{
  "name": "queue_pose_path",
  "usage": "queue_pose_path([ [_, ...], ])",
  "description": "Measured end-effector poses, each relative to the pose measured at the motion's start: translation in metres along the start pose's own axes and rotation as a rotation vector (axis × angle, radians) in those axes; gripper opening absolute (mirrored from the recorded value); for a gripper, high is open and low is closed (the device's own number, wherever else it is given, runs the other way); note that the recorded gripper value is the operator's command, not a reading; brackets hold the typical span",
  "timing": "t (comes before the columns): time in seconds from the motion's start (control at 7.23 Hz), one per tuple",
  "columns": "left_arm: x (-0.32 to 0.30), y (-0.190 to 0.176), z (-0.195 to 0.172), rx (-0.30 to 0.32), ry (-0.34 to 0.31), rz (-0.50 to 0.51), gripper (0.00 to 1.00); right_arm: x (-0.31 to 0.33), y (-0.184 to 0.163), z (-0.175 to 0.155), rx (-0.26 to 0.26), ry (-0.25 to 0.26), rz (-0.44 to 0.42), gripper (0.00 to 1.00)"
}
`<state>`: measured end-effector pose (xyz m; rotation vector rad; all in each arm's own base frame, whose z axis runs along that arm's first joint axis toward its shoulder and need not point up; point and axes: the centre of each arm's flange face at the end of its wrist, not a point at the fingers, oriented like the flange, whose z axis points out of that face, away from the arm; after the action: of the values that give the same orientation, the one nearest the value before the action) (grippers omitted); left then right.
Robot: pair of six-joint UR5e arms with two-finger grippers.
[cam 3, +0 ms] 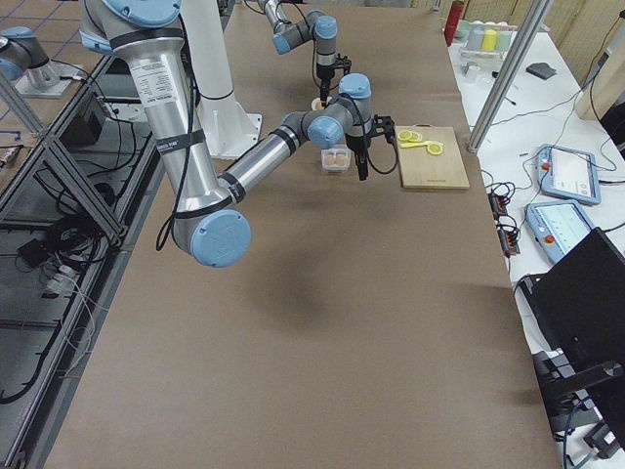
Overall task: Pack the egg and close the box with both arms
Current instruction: 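Lower the left gripper into the bowl and grasp the brown egg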
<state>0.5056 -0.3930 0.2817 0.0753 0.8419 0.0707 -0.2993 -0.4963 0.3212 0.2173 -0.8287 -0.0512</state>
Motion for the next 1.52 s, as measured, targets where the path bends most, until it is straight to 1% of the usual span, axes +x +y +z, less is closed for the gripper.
queue_pose_path([
  [0.55, -0.003, 0.001, 0.011, -0.002, 0.005, -0.050, 0.90, 0.000, 0.000, 0.001, -0.001, 0.000, -0.001, 1.00],
  [0.83, -0.005, 0.000, 0.023, -0.004, 0.006, -0.067, 0.88, -0.001, 0.000, 0.001, -0.001, 0.000, -0.001, 1.00],
  [1.11, -0.008, -0.002, 0.035, -0.001, 0.016, -0.072, 0.79, -0.001, 0.001, 0.001, 0.001, 0.002, -0.002, 1.00],
  [1.38, -0.007, -0.002, 0.034, 0.000, 0.026, -0.073, 0.35, -0.001, 0.001, 0.001, 0.002, 0.003, -0.003, 1.00],
  [1.52, -0.005, 0.000, 0.032, -0.008, 0.035, -0.074, 0.17, -0.002, 0.001, 0.001, 0.002, 0.002, -0.004, 1.00],
])
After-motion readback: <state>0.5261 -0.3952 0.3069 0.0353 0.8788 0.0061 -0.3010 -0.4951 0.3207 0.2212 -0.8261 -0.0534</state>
